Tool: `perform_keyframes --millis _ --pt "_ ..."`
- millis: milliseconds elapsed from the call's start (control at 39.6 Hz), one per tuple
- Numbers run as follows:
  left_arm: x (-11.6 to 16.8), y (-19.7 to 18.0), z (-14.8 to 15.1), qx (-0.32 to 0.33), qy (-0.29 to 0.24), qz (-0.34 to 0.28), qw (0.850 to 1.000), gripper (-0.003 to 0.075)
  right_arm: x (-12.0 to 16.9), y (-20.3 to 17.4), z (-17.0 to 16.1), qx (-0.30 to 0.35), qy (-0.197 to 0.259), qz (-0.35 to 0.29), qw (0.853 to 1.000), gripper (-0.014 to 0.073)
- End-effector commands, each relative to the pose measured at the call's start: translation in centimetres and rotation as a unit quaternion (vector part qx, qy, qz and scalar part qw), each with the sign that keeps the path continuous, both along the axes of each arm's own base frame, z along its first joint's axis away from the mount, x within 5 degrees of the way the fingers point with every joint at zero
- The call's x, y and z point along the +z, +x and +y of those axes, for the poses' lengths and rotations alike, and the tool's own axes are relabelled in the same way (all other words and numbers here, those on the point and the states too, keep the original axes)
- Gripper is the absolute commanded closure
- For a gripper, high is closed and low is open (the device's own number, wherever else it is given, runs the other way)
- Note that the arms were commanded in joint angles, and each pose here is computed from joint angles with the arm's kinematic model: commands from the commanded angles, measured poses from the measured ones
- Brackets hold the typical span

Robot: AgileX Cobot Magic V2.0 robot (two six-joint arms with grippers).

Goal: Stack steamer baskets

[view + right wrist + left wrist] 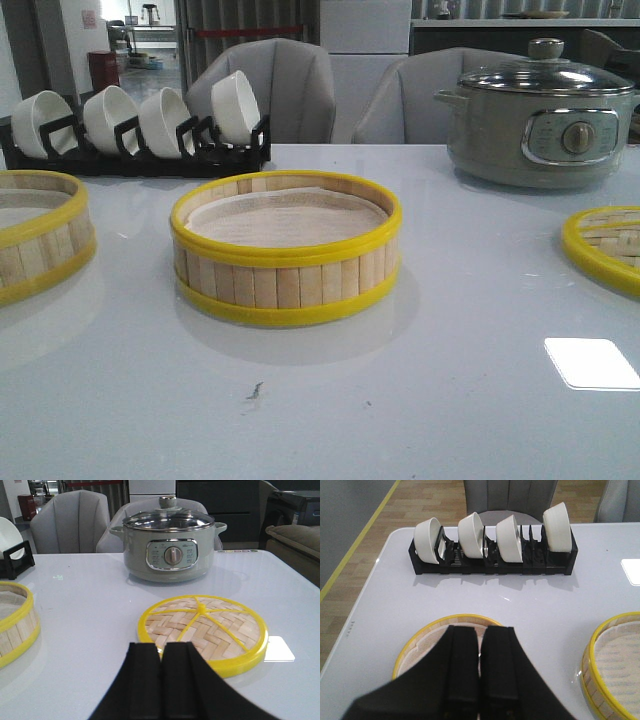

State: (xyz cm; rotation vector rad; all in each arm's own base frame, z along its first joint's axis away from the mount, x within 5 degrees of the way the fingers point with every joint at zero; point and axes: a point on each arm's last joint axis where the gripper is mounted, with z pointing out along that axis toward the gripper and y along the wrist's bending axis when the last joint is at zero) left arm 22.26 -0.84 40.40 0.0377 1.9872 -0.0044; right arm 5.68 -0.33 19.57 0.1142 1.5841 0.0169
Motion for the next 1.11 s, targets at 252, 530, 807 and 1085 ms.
perform_keyframes --millis 252,530,807,1085 --pt "2.0 -0.2 -0.3 -0.006 -0.016 -0.060 0.998 0.0632 1.4 -0.3 0.0 -0.003 -0.004 -0.060 0.998 0.0556" --pt "1.9 -0.2 -0.4 -0.007 -0.025 -0.053 0.998 0.0632 2.5 -0.5 -0.1 -0.007 -0.015 -0.122 0.992 0.0556" --pt "1.7 -0.3 -0.4 -0.007 -0.025 -0.045 0.999 0.0632 4.4 -0.9 -0.1 0.003 0.076 -0.150 0.986 0.0556" --pt "1.8 -0.3 -0.4 -0.007 -0.025 -0.048 0.998 0.0632 12.2 -0.1 0.1 0.006 0.065 -0.064 0.996 0.0556"
